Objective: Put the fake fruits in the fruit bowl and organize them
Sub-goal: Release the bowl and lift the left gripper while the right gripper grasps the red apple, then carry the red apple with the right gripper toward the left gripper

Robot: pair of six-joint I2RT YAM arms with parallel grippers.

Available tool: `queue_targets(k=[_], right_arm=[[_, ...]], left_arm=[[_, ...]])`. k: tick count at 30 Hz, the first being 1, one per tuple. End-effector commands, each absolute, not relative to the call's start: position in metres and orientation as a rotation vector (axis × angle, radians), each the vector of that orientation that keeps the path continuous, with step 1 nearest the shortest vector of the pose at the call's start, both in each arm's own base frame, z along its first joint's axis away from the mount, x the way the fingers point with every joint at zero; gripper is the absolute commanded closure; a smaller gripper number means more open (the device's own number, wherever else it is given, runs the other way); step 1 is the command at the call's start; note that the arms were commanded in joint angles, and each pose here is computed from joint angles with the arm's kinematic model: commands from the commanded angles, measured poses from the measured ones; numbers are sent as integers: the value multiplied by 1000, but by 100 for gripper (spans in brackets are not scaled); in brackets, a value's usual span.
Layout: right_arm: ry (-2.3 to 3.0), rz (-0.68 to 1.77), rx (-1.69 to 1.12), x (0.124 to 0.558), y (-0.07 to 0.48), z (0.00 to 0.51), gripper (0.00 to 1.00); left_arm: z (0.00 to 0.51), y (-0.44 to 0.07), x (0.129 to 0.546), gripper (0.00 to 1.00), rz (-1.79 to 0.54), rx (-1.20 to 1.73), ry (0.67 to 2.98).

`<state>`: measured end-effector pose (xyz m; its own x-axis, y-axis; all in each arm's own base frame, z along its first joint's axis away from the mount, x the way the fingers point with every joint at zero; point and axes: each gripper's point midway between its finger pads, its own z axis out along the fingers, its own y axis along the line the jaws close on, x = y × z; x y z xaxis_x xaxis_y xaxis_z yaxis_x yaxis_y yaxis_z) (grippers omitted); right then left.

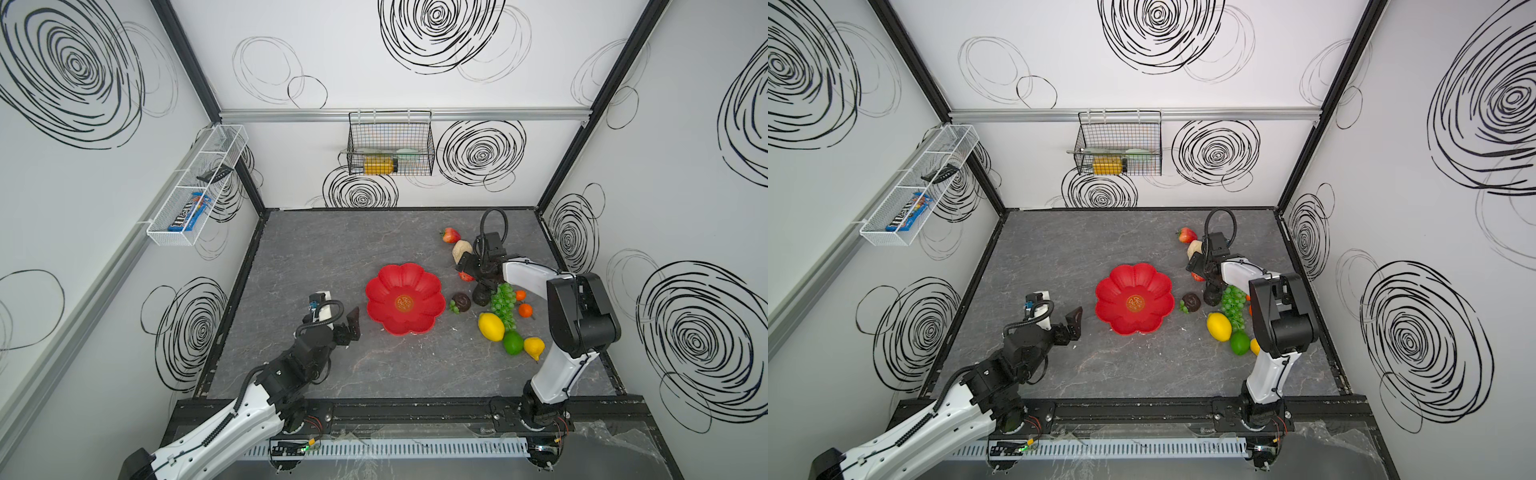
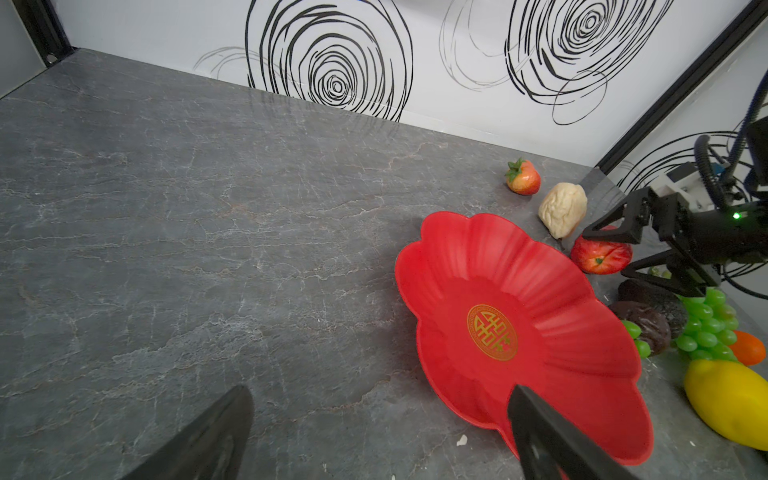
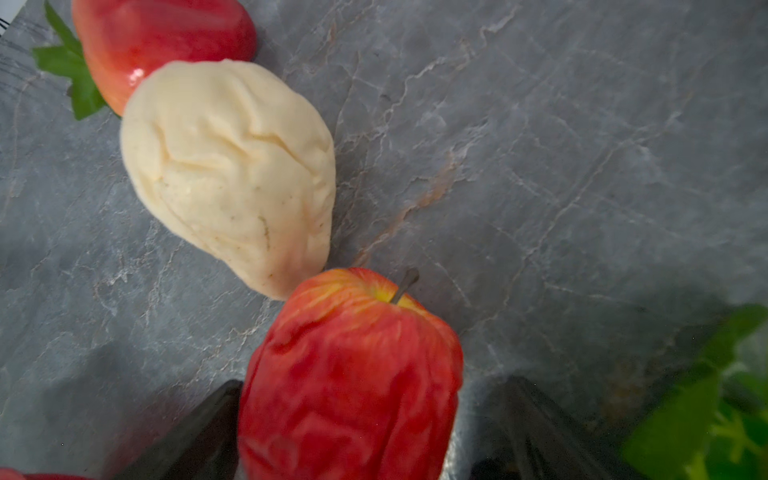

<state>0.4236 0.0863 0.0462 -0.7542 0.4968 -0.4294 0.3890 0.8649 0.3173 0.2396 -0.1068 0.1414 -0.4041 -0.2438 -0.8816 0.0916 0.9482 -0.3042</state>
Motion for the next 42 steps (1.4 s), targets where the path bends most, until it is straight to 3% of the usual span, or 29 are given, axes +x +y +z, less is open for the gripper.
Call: queue_targets(k=[1, 11, 17, 23, 31, 42], right_arm=[[2498, 303, 651, 435, 88, 53, 2], [2526, 307, 636, 435, 91, 43, 12], [2485, 309, 602, 434, 89, 60, 22], [2423, 340, 535, 423, 90, 89, 24], [2297, 482, 271, 377, 122, 144, 25], [1902, 727, -236, 273, 189, 208, 26]], left_arm=[[157, -108, 244, 1, -402, -135, 1899], [156, -108, 244, 1, -398, -134, 1905], [154, -109, 245, 1, -397, -132, 1909], [151, -112, 246, 1, -407, -119, 1922], [151, -129, 244, 1, -505, -72, 1932], [182, -204, 222, 2, -1025, 6, 2051]])
